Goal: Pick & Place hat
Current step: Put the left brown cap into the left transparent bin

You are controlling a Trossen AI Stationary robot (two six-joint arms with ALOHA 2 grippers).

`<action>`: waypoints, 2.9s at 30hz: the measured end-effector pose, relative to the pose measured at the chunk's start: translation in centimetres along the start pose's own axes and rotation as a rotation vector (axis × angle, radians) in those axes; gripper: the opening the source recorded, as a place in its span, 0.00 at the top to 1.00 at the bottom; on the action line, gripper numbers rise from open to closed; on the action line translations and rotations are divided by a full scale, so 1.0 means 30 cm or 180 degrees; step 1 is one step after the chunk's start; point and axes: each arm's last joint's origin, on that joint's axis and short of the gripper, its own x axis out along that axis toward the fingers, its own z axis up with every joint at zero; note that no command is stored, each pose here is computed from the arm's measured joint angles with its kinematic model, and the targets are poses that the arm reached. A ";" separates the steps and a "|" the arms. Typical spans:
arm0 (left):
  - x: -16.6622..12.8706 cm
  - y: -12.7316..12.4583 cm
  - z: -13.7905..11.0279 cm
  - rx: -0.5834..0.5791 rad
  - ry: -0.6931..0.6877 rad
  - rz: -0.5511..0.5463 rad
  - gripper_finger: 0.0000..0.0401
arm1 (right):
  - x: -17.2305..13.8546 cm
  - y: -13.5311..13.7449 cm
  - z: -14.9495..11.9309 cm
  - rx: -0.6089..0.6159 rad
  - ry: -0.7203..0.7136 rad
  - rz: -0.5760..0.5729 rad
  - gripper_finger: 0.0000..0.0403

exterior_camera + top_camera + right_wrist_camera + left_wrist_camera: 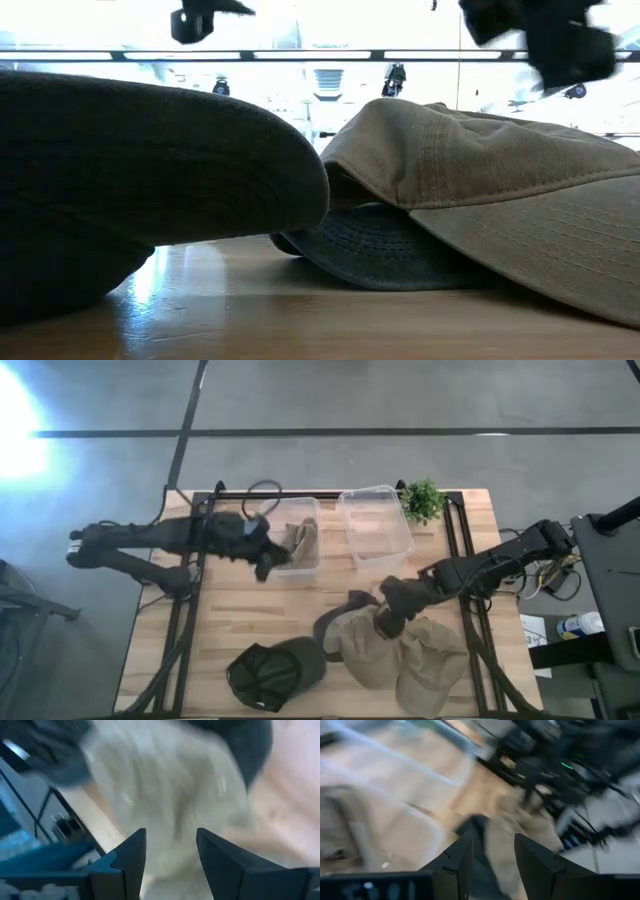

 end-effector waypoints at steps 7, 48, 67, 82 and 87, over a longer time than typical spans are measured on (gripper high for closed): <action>0.158 -0.158 -0.154 0.0830 0.0339 -0.0253 0.73 | 0.087 -0.040 -0.140 0.0459 0.0455 -0.0114 0.58; 0.734 -0.244 -0.464 0.0817 0.2239 0.0600 0.78 | 0.210 -0.029 -0.001 0.0842 -0.0897 0.0426 0.58; 0.686 -0.174 -0.427 0.0495 0.2033 0.1582 0.78 | 0.328 -0.038 -0.138 0.1488 -0.0081 0.0338 0.58; 0.679 -0.134 -0.549 0.0235 0.2343 0.1541 0.78 | 0.432 -0.019 -0.092 0.1478 -0.1096 0.0653 0.58; 0.685 -0.138 -0.548 0.0209 0.2321 0.1458 0.78 | 0.436 -0.024 -0.068 0.1378 -0.1172 0.0627 0.58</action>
